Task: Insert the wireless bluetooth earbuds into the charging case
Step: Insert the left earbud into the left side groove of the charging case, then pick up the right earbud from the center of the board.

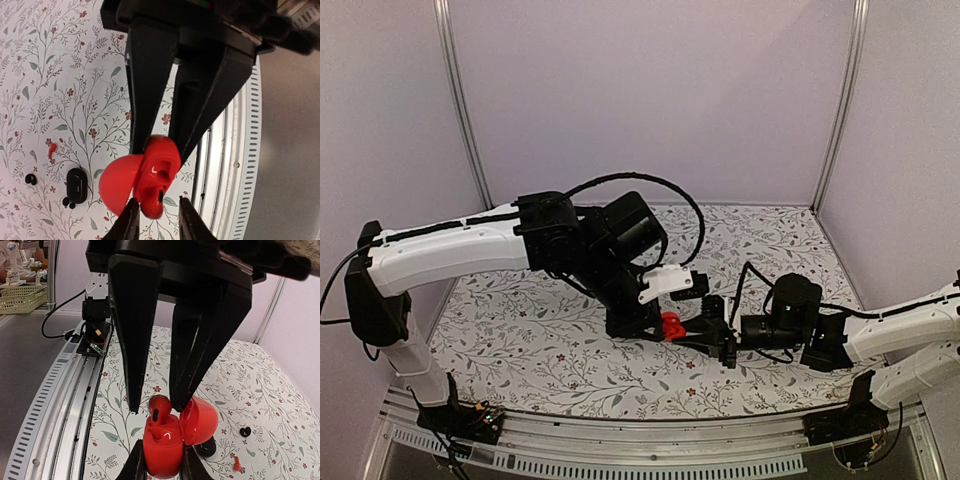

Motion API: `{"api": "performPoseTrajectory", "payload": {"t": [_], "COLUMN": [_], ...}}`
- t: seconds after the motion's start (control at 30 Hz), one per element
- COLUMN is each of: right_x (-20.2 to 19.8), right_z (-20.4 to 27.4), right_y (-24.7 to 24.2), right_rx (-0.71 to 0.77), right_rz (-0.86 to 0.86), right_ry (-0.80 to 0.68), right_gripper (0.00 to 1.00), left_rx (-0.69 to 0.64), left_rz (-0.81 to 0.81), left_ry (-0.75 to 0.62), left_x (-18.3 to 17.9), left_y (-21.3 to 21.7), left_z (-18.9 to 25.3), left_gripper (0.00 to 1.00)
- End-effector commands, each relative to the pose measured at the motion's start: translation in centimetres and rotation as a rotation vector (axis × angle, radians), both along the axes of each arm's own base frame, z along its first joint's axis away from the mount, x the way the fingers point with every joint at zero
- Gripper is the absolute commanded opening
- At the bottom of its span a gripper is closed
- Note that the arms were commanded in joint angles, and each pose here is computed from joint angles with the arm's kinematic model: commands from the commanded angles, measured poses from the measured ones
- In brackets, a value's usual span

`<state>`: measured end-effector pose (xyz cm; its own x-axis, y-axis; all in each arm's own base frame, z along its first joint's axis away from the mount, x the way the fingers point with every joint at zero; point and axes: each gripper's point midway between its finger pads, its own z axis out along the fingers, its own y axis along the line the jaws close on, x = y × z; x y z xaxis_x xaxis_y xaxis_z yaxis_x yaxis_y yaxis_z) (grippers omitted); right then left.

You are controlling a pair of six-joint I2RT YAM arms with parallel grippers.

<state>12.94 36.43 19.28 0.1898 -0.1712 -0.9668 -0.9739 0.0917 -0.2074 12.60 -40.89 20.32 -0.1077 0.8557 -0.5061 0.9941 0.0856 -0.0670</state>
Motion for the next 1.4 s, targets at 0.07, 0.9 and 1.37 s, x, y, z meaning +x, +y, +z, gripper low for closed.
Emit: {"api": "performPoseTrajectory", "payload": {"t": [0.07, 0.9, 1.37], "right_x": [-0.3, 1.9, 4.6], "right_z": [1.5, 4.5, 5.1], "right_y": [0.1, -2.6, -8.2], "right_rx": [0.052, 0.173, 0.278], "right_rz": [0.012, -0.078, -0.272], "right_ry": [0.005, 0.071, 0.119], "right_gripper": [0.0, 0.0, 0.0], "left_rx": [-0.078, -0.576, -0.273], "left_rz": [-0.026, 0.414, 0.472], "left_ry": [-0.054, -0.174, -0.056], "left_x": [-0.3, 9.5, 17.5], "left_y": [-1.1, 5.3, 6.8], "left_z": [2.8, 10.9, -1.8], "left_gripper": [0.29, 0.93, 1.0]}}
